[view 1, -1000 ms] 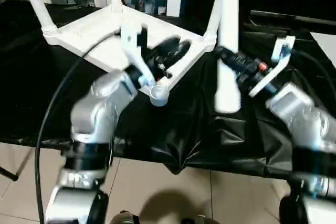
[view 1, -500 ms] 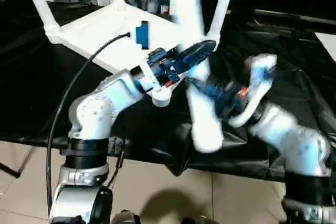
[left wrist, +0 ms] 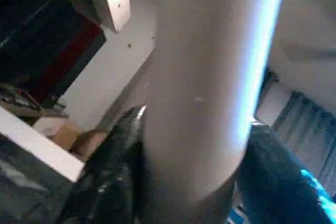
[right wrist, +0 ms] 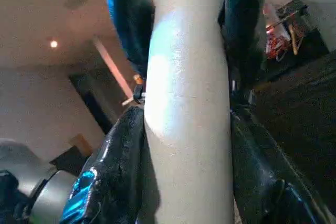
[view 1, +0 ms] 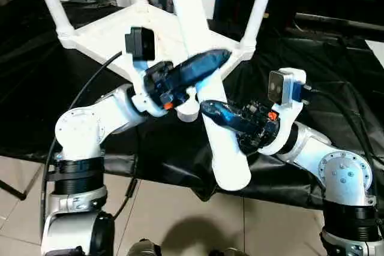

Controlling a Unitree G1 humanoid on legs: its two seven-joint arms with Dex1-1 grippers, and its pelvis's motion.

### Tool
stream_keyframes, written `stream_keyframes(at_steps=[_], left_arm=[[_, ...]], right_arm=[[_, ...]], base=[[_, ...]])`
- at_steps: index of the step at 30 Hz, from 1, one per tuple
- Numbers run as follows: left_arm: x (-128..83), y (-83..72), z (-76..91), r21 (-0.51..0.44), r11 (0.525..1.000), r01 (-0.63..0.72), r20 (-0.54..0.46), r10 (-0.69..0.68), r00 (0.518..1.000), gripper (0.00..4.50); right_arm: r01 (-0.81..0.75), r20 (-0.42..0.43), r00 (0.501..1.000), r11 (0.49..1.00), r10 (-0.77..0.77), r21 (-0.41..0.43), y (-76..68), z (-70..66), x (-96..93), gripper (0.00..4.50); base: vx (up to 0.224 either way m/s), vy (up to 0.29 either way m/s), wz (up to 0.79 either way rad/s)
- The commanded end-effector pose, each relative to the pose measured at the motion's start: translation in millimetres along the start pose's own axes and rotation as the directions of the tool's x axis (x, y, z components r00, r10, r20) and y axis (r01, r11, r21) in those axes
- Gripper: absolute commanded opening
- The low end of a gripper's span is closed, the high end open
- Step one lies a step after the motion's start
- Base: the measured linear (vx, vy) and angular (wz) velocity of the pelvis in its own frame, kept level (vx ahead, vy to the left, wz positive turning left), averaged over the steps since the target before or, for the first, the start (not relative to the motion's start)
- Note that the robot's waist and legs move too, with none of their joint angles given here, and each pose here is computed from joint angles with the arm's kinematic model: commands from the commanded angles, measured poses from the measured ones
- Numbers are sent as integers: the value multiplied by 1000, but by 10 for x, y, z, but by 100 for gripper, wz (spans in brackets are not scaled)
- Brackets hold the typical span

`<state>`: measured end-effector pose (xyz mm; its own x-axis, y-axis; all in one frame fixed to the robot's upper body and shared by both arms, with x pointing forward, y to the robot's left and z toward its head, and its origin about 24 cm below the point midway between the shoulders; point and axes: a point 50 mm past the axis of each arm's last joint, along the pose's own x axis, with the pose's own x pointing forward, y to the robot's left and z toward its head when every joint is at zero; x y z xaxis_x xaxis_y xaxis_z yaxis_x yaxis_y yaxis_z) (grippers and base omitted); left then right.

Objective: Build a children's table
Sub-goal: Pick table leg

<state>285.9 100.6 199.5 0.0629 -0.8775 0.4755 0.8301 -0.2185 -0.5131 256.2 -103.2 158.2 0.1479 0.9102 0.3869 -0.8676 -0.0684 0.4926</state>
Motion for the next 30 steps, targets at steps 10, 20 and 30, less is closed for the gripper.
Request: stream_keyframes(at_steps=[10,20,30], left_arm=[[108,-92,-58,-26,997,76,-75,-77,994,192],[80,-71,-80,-11,1000,29,-85,-30,996,191],[131,228,-8,431,832,-350,-74,420,905,186]], right_arm=[[119,21,993,993,-118,-25,-86,64,-129,179],[153,14,988,987,-153,-57,-117,74,-120,235],[476,33,857,766,-514,-433,-337,267,26,297]], base=[[0,0,0],[0,0,0],[0,0,0]])
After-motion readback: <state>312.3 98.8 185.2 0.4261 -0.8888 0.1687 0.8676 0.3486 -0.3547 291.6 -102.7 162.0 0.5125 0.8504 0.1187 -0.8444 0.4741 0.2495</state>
